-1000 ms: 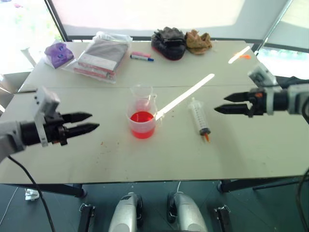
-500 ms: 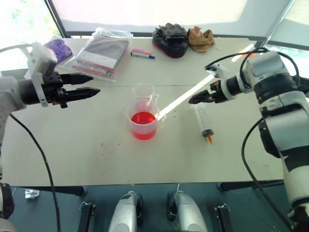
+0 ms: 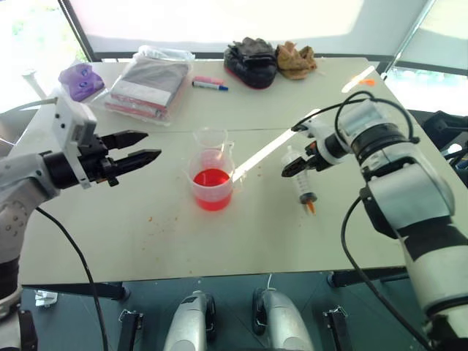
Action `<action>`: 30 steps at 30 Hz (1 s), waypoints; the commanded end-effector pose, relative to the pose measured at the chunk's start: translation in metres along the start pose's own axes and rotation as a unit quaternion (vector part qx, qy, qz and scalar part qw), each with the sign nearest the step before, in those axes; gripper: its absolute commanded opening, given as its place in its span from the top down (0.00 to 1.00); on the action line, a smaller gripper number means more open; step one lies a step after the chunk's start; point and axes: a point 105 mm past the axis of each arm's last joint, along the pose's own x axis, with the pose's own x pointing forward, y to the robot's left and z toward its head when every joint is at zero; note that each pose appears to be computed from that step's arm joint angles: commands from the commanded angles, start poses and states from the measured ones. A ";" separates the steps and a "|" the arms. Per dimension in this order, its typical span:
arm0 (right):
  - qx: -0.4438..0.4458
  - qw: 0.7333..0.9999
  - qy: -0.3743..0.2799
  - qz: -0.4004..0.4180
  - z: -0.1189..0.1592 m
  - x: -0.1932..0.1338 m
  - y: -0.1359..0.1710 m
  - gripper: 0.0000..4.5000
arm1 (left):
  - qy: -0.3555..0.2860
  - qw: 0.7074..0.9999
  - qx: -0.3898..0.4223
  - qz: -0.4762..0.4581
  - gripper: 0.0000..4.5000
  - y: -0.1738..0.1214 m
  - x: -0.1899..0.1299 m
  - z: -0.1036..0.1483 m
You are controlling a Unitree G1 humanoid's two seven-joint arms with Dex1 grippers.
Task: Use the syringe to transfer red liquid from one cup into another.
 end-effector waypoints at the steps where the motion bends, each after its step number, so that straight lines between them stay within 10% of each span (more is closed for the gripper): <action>1: 0.000 1.000 -0.019 -0.005 0.005 0.008 0.003 0.00 | -0.017 1.000 0.016 0.013 0.43 -0.002 -0.004 0.009; 5: 0.013 0.999 -0.023 -0.018 0.000 0.020 -0.001 0.19 | -0.016 1.000 0.015 0.019 0.43 -0.004 -0.002 0.006; 10: 0.022 0.999 -0.011 -0.027 -0.009 0.027 -0.005 0.67 | -0.017 0.999 0.015 0.027 0.43 -0.002 -0.003 0.006; 16: 0.046 0.999 -0.014 -0.008 -0.011 0.028 0.000 0.67 | -0.017 0.999 0.017 0.030 0.43 0.001 -0.003 0.007; 20: 0.058 0.984 -0.169 0.025 0.049 -0.020 0.010 0.67 | -0.015 0.999 0.021 0.034 0.43 0.012 -0.007 0.015; 30: -0.084 0.845 -0.519 0.095 0.148 -0.184 0.076 0.67 | -0.020 0.998 0.062 0.016 0.43 0.048 0.004 0.046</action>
